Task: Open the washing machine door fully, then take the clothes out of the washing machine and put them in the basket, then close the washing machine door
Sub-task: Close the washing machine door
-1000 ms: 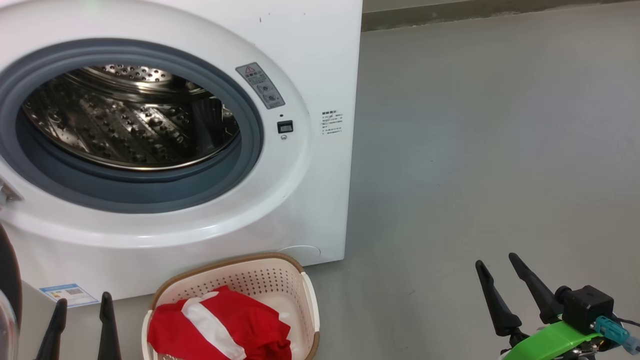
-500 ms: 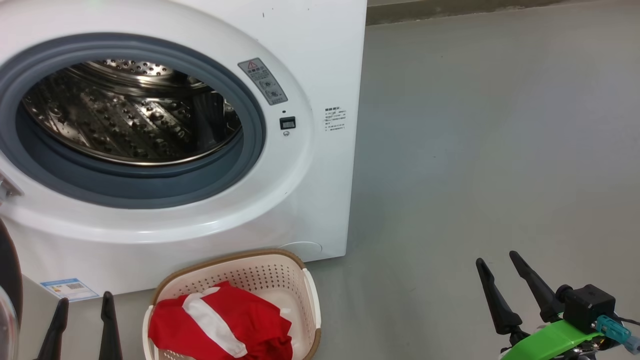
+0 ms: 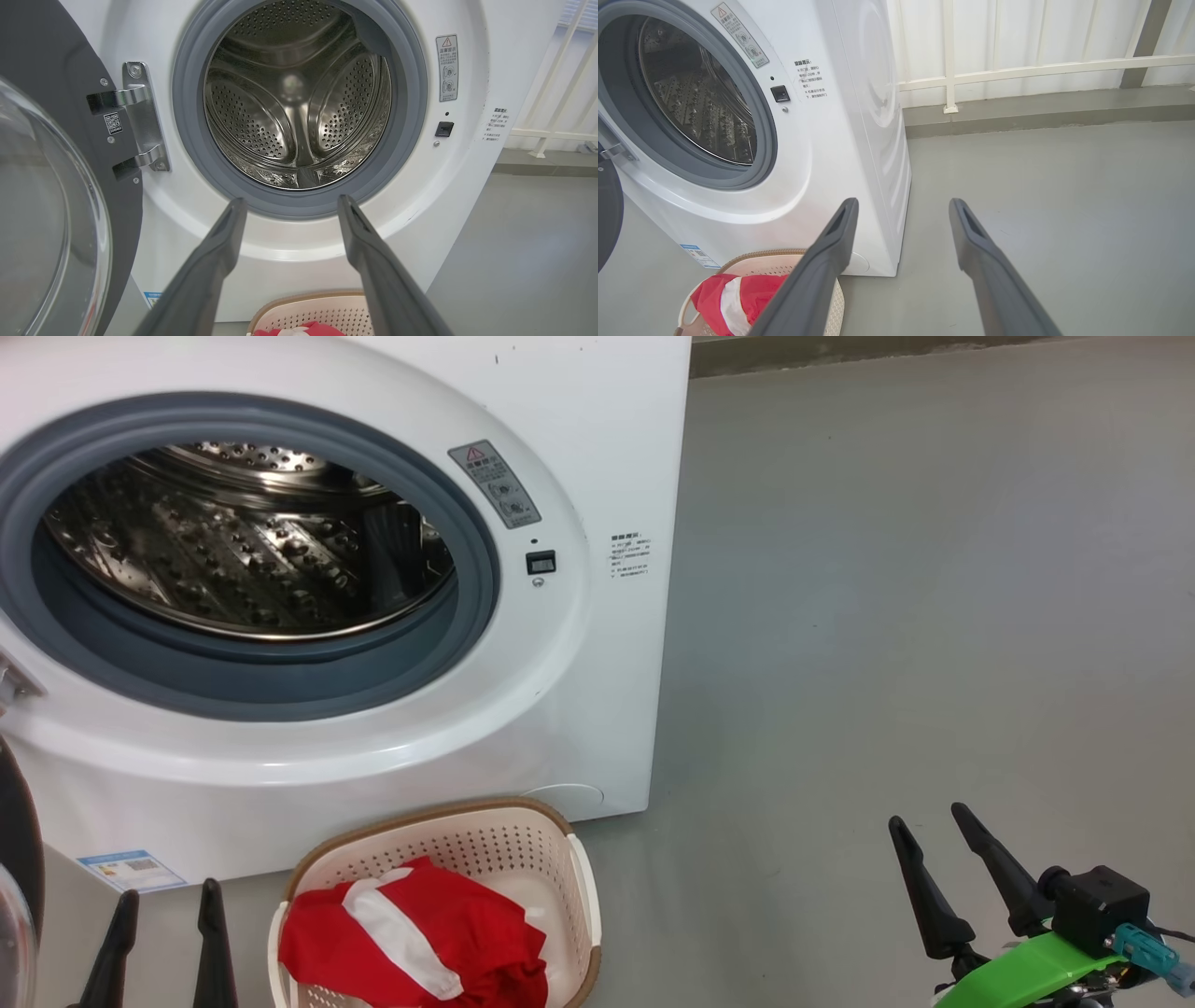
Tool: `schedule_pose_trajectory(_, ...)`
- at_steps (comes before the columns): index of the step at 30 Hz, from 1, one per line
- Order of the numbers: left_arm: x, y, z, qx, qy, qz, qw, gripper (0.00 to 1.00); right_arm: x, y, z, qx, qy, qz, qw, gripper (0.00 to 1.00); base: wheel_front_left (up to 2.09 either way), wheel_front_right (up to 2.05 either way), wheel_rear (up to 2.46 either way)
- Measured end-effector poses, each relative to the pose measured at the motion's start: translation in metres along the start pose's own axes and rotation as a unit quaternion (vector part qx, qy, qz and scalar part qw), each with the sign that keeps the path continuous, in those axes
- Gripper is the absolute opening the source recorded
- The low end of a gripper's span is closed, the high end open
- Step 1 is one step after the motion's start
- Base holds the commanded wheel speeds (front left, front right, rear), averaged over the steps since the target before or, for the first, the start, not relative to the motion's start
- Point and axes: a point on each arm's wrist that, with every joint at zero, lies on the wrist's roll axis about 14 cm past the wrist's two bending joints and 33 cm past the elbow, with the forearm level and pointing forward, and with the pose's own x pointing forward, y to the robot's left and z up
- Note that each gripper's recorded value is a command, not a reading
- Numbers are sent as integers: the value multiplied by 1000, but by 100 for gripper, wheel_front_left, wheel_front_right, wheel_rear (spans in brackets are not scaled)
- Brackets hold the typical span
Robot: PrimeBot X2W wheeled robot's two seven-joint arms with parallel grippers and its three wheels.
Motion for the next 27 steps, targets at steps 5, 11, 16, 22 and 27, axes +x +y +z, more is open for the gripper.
schedule_pose_trajectory(5, 0, 0, -1, -2, 2, -1, 1000, 100, 1, 0, -1, 0, 1, 0, 1000, 100, 0, 0, 0)
schedule_pose_trajectory(11, 0, -1, -2, -7, 3, -1, 1000, 100, 2, 1, -2, 0, 2, 1, 1000, 100, -1, 1, 1)
schedule_pose_trajectory(16, 1, 1, -3, -8, 3, 2, 1000, 100, 3, 1, -3, 1, 4, 3, 1000, 100, -59, 58, 1)
schedule_pose_trajectory(22, 0, 1, -1, -8, 1, 3, 1000, 100, 4, 3, -2, 1, 3, 5, 1000, 100, -136, 136, 0)
schedule_pose_trajectory(27, 0, 1, 0, -8, 0, 3, 1000, 100, 4, 4, -2, 1, 2, 7, 1000, 100, -181, 181, 0)
